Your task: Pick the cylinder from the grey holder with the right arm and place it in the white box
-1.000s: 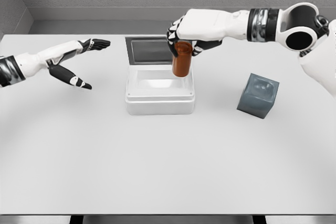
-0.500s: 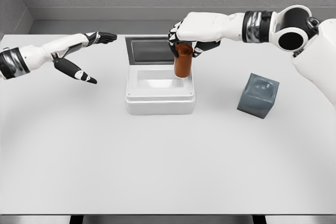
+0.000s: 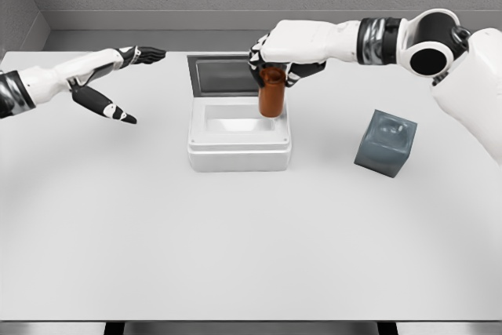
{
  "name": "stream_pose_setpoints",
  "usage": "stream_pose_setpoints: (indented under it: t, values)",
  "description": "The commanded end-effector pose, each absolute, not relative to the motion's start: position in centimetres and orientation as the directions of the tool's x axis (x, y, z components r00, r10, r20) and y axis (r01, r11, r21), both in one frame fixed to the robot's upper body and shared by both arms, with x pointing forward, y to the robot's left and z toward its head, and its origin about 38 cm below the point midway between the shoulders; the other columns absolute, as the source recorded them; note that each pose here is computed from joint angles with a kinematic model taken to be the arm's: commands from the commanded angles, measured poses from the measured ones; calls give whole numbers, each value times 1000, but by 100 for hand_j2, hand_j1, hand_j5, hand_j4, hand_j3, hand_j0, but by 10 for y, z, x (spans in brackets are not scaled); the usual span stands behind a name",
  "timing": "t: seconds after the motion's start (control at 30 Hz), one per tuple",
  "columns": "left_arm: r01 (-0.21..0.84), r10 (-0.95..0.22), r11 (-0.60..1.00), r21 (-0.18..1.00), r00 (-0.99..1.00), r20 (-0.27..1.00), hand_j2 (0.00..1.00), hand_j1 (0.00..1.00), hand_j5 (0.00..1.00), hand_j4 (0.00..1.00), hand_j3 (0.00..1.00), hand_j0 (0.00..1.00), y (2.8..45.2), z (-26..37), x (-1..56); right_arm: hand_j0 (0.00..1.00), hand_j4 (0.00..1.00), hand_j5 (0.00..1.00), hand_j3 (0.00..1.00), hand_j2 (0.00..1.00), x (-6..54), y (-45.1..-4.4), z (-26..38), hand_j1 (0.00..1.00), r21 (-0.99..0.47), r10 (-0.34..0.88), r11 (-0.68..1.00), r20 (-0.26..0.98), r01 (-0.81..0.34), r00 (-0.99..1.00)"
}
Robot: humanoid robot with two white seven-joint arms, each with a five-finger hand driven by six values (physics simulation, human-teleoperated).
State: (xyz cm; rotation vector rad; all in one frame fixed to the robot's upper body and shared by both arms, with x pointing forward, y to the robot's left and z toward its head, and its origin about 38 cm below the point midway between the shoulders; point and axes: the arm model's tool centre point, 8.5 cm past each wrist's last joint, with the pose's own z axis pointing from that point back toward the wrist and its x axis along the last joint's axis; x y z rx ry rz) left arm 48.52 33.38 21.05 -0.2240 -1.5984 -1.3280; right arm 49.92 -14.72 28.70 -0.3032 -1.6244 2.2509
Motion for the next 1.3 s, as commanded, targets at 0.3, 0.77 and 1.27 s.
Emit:
stream_pose_setpoints:
  t: [0.3, 0.77, 1.27]
  values:
    - [673, -425, 387, 630, -477, 770, 100, 100, 100, 100, 100, 100, 334, 212, 486, 100, 100, 100, 100, 100, 495, -142, 299, 100, -953, 383, -281, -6, -110, -924]
    - [684, -446, 425, 592, -411, 795, 100, 100, 100, 100, 100, 100, 328, 197, 501, 100, 100, 100, 100, 100, 508, -286, 275, 100, -963, 664, -101, 122, -250, -738]
    - [702, -435, 444, 558, -376, 818, 100, 100, 100, 100, 100, 100, 289, 207, 528, 100, 100, 100, 100, 100, 501, -323, 275, 100, -959, 714, -104, 113, -264, -691]
